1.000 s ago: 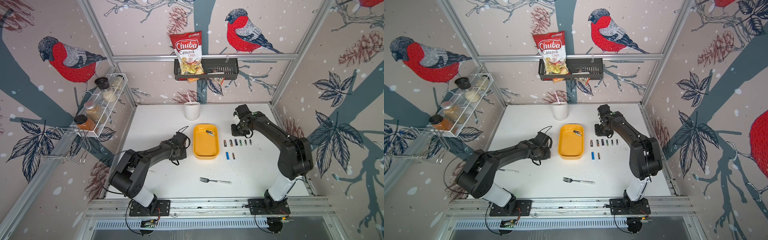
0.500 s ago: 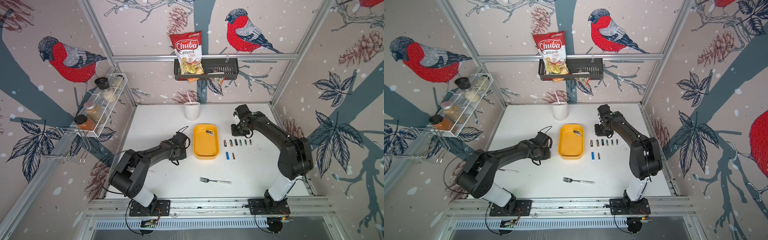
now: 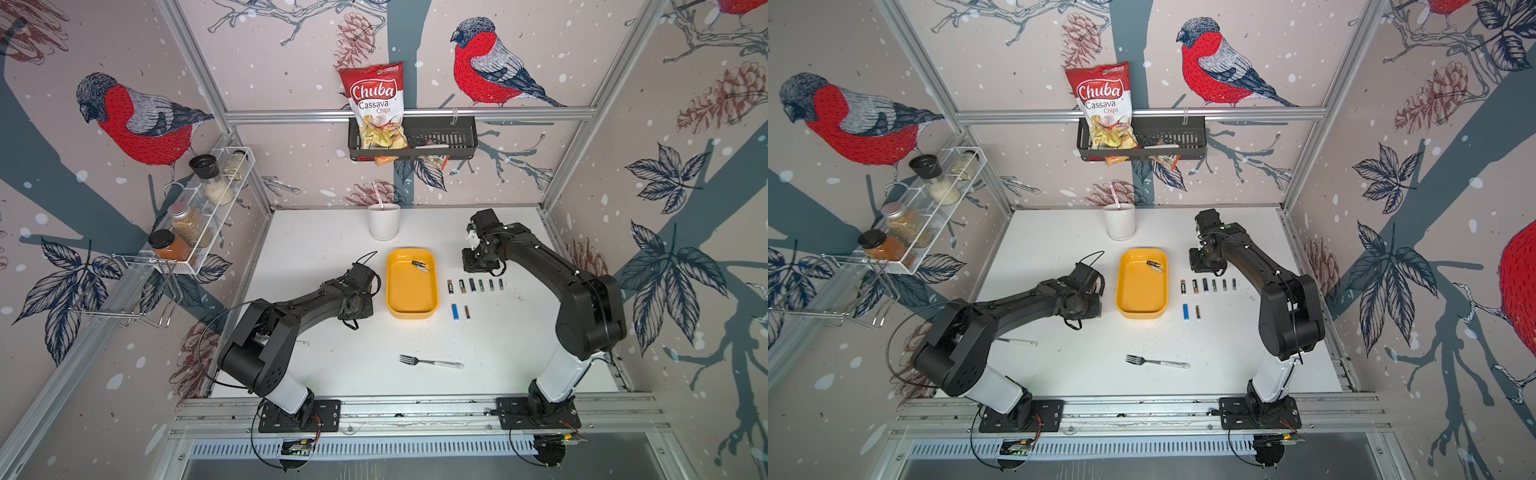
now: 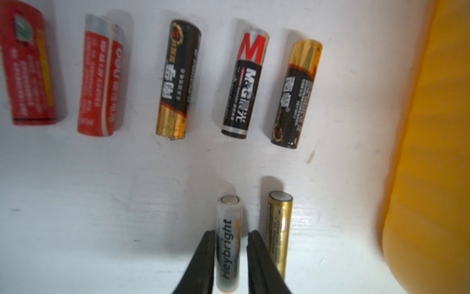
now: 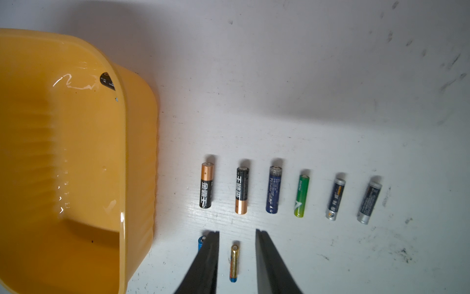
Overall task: Take the batteries out of the storage box
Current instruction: Place the battery at the center of the board.
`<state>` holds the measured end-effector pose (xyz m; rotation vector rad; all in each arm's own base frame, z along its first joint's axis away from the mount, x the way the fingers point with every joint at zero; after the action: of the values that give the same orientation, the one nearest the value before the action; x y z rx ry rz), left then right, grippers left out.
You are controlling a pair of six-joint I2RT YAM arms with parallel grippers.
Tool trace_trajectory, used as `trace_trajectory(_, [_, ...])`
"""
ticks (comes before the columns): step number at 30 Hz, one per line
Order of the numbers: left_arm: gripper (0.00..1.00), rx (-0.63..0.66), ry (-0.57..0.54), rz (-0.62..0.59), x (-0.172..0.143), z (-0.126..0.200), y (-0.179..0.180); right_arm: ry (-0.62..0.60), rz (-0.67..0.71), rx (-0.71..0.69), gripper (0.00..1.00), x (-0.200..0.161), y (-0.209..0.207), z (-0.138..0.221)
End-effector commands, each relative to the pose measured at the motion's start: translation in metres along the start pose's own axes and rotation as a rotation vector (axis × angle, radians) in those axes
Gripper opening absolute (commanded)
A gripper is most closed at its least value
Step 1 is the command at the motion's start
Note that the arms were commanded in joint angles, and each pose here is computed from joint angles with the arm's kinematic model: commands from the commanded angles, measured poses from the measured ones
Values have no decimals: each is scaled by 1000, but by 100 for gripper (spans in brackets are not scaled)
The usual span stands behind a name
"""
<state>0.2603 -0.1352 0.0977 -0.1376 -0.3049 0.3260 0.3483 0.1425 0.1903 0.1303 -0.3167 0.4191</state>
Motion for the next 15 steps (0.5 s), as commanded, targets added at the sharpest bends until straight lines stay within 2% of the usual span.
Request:
trace_trajectory(1, [28,7,-4,-15,2,4,0,-1,-1,-10,31,-1,0,3])
trace_trajectory(9, [29,8,-16,-13,5,10,-1,-18,10,-27,31,6,6,10])
trace_trajectory(15, [29,0,-25,-12,9,17,-2,-47,78,-48,31,26,34,22])
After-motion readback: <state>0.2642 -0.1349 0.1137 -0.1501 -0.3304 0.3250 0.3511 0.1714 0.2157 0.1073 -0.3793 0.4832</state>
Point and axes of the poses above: each gripper's point midway between its finger pads, its own z axis back along the fingers, its own y axis along the line the jaws close on, x = y × z, the point moved 8 cm from there along z, back along the fingers, and after that the axes turned 13 degrees about z, right-handed, at the moved point
